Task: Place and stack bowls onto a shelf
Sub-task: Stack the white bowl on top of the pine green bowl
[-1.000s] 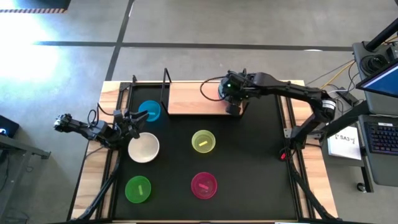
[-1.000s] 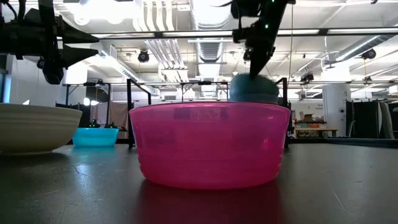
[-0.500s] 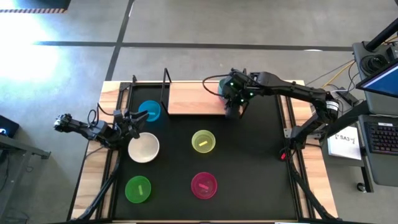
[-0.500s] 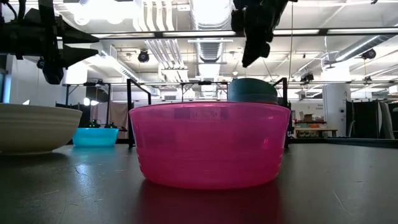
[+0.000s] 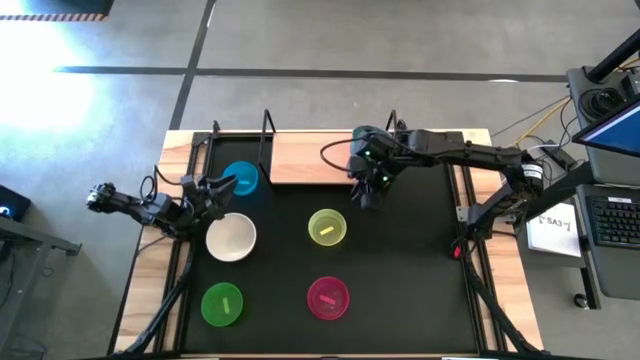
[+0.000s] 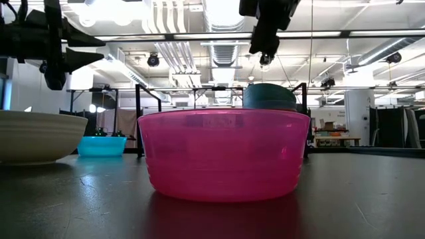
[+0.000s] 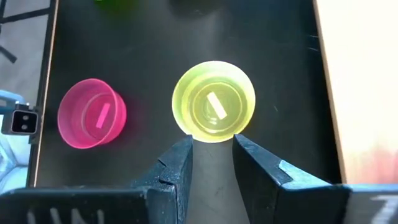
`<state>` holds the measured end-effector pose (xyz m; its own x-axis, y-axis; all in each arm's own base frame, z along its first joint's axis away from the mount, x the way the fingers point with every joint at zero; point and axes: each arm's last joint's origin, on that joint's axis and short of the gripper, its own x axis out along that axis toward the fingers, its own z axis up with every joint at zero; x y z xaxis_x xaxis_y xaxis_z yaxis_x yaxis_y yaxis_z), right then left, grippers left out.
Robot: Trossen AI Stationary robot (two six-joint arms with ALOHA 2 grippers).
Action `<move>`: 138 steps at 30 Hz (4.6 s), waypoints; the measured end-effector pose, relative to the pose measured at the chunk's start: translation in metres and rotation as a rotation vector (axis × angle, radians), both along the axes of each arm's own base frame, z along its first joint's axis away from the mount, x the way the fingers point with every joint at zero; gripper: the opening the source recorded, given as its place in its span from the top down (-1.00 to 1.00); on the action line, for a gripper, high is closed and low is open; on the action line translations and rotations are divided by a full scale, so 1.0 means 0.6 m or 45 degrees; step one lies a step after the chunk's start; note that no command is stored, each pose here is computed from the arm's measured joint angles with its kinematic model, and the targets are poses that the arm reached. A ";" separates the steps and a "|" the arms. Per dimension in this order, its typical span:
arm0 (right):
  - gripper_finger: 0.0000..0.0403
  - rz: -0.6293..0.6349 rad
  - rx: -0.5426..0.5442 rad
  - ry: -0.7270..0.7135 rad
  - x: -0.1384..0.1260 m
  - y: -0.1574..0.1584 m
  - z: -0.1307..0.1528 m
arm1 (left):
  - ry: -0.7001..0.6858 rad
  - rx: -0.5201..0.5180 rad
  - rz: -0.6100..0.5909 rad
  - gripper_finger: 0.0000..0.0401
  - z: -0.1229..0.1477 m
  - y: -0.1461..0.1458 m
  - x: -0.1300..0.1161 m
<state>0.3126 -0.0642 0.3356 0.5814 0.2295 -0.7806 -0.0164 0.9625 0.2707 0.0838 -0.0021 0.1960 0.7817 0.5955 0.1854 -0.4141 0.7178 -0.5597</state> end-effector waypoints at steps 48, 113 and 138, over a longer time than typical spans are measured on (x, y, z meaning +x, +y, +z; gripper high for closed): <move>0.49 0.022 0.044 0.042 0.002 0.032 -0.002 | 0.431 -0.069 -0.230 0.32 0.075 -0.030 0.078; 0.49 0.059 0.055 0.226 -0.019 0.036 -0.013 | 2.098 -0.756 -0.226 0.99 -0.023 -0.153 0.257; 0.49 0.874 -0.143 -0.149 0.000 0.171 -0.002 | 1.396 0.499 -1.356 1.00 0.214 -0.256 0.361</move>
<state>0.3123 0.0384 0.3347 0.4157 0.4961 -0.7623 -0.6528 0.7463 0.1296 0.3004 -0.1556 0.3245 0.6457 -0.2403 -0.7248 0.2922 0.9547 -0.0561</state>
